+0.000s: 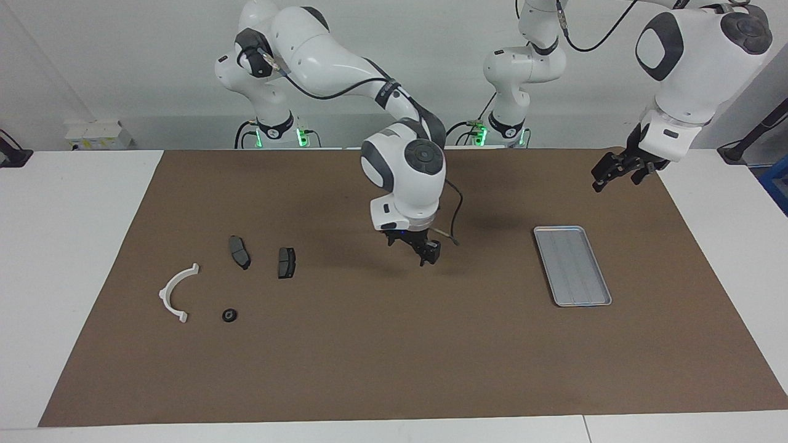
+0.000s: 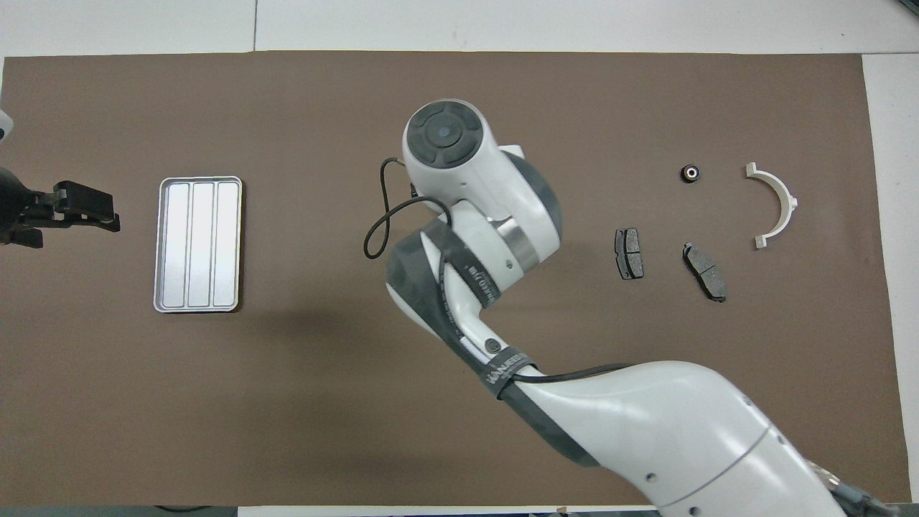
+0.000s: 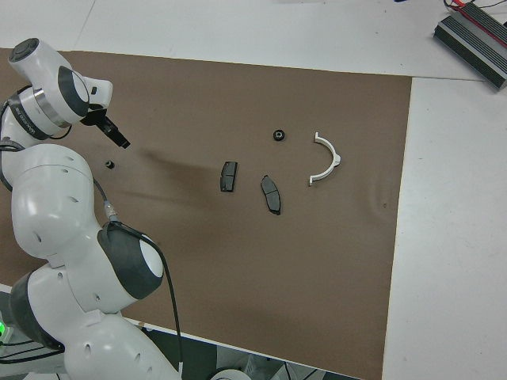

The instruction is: Pick bearing gear from pile to tray

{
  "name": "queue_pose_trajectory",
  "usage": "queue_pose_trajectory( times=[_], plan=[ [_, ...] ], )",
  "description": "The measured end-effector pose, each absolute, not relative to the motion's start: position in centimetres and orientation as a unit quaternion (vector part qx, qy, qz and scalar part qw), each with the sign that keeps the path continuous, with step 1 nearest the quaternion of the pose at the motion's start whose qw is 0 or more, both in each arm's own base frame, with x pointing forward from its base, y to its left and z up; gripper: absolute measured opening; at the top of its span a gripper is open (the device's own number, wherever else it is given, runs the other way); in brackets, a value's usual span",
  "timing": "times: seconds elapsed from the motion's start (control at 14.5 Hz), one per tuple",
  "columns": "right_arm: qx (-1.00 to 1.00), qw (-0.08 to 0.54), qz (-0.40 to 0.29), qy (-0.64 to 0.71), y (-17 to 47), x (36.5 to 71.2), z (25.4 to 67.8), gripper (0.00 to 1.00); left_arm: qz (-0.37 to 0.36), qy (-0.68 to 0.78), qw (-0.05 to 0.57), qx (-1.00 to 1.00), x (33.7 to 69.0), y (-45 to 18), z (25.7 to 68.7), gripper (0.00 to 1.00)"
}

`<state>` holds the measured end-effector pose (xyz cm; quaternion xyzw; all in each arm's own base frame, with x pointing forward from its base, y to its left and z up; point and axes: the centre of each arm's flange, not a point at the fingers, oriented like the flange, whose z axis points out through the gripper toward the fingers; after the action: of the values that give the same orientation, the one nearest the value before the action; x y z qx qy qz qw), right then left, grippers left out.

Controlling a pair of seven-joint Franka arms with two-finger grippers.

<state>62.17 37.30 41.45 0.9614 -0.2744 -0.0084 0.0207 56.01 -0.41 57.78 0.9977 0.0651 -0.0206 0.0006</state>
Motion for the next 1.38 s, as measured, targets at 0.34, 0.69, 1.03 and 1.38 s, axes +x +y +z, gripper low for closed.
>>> queue_pose_trajectory(
  times=[0.34, 0.69, 1.03, 1.38],
  plan=[
    [0.996, 0.022, -0.037, -0.080, 19.6, 65.2, 51.2, 1.00, -0.022, 0.050, 0.000, 0.998, 55.9, -2.1, 57.7, 1.00],
    [0.998, 0.010, -0.050, 0.026, 4.5, 67.2, 48.2, 1.00, 0.024, 0.089, 0.012, 0.996, 56.2, -12.0, 56.0, 1.00],
    [1.000, 0.009, 0.002, 0.029, 0.5, 65.7, 40.1, 1.00, 0.024, 0.137, 0.025, 0.990, 55.6, -27.3, 47.2, 1.00],
    [1.000, 0.012, 0.012, 0.013, -0.6, 65.9, 35.0, 1.00, 0.003, 0.156, 0.017, 0.988, 54.8, -35.6, 35.3, 1.00]
  ],
)
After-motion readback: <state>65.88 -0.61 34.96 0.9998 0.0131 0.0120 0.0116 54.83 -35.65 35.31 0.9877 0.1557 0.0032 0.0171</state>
